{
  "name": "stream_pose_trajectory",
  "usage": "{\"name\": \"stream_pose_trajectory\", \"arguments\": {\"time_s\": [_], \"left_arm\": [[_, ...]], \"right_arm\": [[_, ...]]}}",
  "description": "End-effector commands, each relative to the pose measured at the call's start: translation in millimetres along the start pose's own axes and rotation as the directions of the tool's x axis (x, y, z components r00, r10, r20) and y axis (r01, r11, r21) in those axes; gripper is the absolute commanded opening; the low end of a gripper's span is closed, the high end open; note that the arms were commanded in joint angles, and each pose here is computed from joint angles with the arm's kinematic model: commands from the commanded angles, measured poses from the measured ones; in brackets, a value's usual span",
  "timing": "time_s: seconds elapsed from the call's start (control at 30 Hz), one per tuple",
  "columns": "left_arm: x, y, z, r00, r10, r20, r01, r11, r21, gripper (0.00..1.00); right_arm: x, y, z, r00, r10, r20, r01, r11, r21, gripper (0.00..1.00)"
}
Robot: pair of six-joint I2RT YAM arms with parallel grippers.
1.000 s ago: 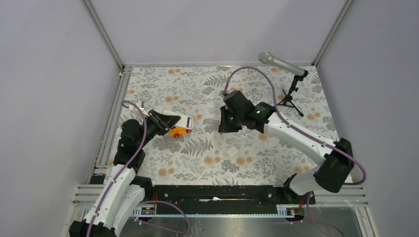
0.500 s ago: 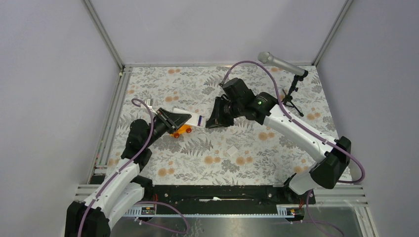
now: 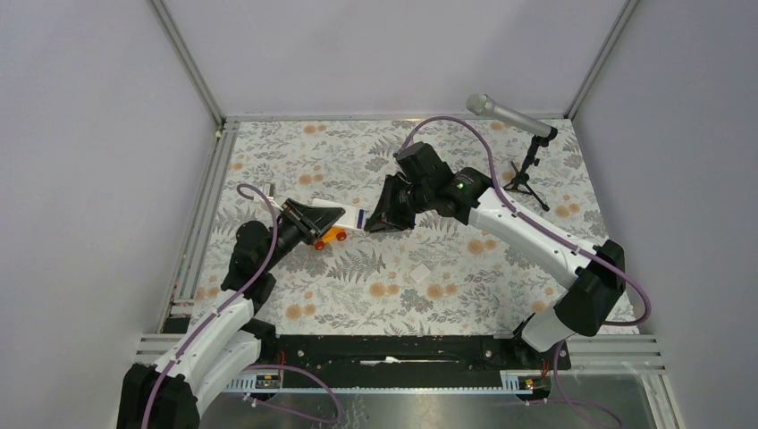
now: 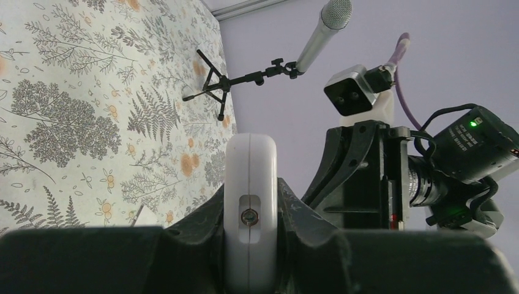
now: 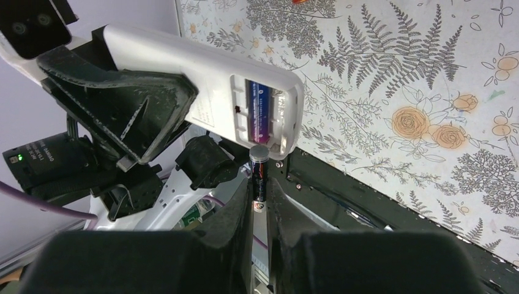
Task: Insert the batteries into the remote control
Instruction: Load the battery into the remote control.
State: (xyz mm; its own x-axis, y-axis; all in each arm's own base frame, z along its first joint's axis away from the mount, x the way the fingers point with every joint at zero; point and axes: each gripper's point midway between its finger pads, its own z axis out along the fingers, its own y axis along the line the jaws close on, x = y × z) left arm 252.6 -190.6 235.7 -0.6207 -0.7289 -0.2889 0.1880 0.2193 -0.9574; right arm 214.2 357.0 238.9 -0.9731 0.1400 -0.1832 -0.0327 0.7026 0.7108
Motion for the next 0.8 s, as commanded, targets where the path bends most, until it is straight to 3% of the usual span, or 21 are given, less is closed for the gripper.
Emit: {"name": "stream_pose_trajectory", "arguments": {"time_s": [0.0, 0.77], "left_arm": [[-8.1, -25.5, -1.9, 0.999, 0.028, 0.044, -0.033, 0.995, 0.098, 0.0], [-4.7, -23.1, -4.6, 0.999, 0.005, 0.036, -0.009, 0.994, 0.107, 0.0]], "right_arm": [[-3.1, 3.8, 5.3, 1.0, 0.028, 0.0, -0.028, 0.999, -0.015, 0.1], [-9.2, -5.7, 17.7, 1.0, 0.014, 0.011, -0.014, 1.0, 0.027, 0.19]]}}
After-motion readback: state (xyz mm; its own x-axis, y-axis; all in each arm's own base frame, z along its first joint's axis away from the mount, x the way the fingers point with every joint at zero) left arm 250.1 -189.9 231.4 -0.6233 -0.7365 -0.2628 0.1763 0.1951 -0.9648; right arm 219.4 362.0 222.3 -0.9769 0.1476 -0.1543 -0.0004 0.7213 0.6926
